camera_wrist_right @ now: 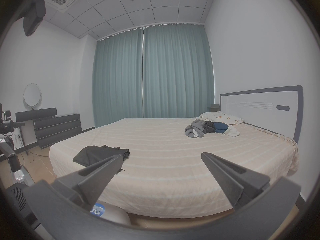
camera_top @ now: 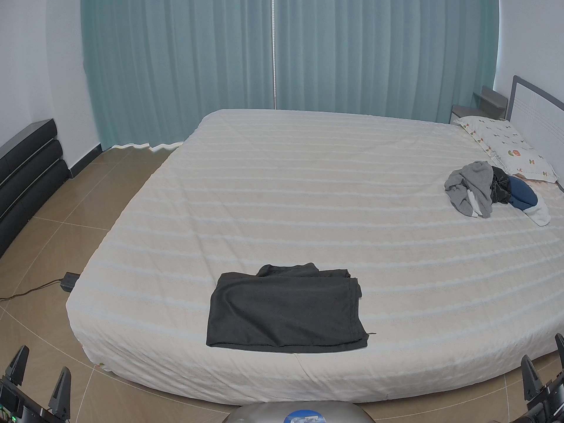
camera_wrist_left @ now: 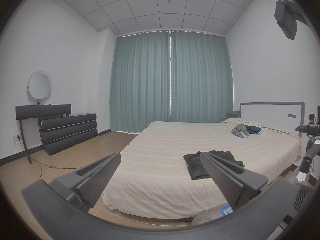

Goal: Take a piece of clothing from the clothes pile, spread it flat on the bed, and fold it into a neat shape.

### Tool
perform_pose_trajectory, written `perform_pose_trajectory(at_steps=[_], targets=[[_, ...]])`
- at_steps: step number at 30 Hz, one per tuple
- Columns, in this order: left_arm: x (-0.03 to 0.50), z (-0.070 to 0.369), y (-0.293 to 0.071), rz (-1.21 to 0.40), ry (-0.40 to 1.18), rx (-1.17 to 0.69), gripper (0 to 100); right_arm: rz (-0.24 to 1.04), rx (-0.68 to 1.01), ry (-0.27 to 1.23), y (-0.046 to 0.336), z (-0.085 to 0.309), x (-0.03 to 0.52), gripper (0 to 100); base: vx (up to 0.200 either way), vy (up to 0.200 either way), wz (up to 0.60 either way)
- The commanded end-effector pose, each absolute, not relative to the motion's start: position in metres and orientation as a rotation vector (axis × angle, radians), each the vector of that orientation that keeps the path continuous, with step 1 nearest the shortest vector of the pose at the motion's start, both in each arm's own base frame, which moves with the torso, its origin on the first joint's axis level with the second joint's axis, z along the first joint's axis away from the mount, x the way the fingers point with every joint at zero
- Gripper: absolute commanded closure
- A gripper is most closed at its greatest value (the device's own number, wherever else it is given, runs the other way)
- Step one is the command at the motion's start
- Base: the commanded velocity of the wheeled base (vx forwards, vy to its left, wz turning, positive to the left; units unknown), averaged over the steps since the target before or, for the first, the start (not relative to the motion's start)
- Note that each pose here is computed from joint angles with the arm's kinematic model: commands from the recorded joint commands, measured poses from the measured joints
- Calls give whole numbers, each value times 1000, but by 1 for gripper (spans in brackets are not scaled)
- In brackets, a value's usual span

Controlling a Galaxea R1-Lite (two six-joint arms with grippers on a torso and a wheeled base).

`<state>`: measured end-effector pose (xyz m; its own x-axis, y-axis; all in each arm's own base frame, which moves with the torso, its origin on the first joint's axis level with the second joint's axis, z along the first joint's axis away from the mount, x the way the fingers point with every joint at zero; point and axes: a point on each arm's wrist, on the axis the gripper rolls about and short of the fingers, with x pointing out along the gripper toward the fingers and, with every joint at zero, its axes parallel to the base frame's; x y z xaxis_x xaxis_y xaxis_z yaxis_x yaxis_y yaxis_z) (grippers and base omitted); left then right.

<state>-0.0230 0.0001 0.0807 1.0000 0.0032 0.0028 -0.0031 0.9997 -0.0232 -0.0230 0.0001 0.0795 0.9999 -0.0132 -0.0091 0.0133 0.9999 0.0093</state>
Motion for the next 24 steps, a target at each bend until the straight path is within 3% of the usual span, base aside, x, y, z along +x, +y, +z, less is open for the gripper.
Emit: perform_pose_trajectory(at_steps=[1, 24], targets=[[-23, 76, 0, 2, -2, -20, 0, -17, 15, 9, 0, 76, -23, 0, 0, 0, 0], [-23, 76, 0, -2, -2, 0, 0, 1, 11, 8, 0, 76, -23, 0, 0, 0, 0]])
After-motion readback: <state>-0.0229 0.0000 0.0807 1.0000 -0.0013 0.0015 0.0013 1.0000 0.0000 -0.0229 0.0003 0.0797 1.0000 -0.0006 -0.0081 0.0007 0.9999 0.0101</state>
